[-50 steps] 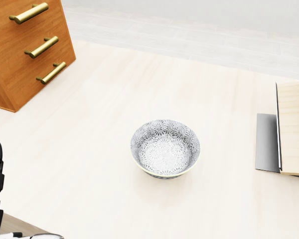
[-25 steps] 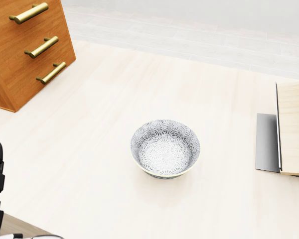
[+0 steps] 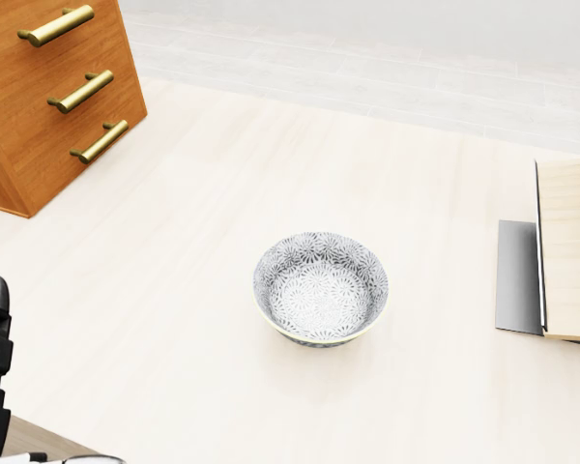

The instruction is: Put the wine bottle on the wine rack.

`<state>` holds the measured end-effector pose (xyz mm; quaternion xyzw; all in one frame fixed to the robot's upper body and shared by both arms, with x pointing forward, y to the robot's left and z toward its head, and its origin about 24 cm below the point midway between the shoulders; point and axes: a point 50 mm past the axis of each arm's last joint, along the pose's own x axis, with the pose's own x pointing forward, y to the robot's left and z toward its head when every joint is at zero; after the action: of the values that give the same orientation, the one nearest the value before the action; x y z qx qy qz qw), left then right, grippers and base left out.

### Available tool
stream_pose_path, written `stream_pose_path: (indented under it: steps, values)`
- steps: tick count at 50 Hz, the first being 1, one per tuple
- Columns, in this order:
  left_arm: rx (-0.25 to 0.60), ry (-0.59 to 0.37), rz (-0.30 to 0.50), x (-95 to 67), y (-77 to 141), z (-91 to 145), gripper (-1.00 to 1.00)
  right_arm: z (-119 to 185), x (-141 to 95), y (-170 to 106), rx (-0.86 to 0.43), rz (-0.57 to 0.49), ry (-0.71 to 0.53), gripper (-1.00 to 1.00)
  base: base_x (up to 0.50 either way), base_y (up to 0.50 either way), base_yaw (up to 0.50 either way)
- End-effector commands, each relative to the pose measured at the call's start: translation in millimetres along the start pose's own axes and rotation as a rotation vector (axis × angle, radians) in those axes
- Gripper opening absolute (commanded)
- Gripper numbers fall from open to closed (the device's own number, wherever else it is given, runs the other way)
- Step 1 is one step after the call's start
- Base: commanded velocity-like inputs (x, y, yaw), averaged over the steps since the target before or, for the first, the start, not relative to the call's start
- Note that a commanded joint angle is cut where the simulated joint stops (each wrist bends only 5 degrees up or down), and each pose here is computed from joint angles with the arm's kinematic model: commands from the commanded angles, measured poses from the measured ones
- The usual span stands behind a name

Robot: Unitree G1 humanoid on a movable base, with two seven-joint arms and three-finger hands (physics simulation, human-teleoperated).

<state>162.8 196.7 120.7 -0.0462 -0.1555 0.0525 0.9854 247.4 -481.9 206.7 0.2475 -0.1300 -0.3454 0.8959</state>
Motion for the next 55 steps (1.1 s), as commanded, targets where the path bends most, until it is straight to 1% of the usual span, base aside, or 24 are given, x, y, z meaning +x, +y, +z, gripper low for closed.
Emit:
stream_pose_path:
  steps: [1, 7, 9, 13, 19, 27, 42, 55]
  values:
    - [-0.004, 0.002, 0.002, -2.3, -1.6, 4.0, 1.0, -13.6, -3.3, -14.7, -0.007, -0.099, 0.042, 1.0, 0.0, 0.0, 0.0]
    - [-0.002, -0.008, 0.002, -3.9, -4.6, 10.7, 1.0, -18.1, -4.5, -18.5, -0.017, -0.117, 0.056, 1.0, 0.0, 0.0, 0.0]
    - [-0.002, -0.017, 0.003, -4.1, -4.9, 12.9, 1.0, -21.1, -5.5, -21.8, -0.037, -0.14, 0.069, 1.0, 0.0, 0.0, 0.0]
    - [-0.004, -0.002, 0.003, -2.9, -3.0, 8.6, 1.0, -23.0, -7.9, -29.7, -0.043, -0.182, 0.078, 1.0, 0.0, 0.0, 0.0]
    - [-0.006, 0.006, 0.003, -1.8, -1.2, 3.0, 1.0, -23.8, -11.7, -40.0, -0.059, -0.202, 0.087, 1.0, 0.0, 0.0, 0.0]
    - [-0.006, 0.007, 0.002, -0.6, 0.5, -1.7, 1.0, -14.1, -15.9, -51.4, -0.058, -0.212, 0.067, 1.0, 0.0, 0.0, 0.0]
    - [-0.007, 0.009, 0.001, -0.2, 3.5, -10.2, 1.0, 4.9, -21.1, -63.6, -0.062, -0.228, 0.025, 1.0, 0.0, 0.0, 0.0]
    - [-0.006, 0.009, -0.001, -3.0, -2.5, -0.5, 1.0, 15.3, -25.0, -71.4, -0.057, -0.244, 0.001, 1.0, 0.0, 0.0, 0.0]
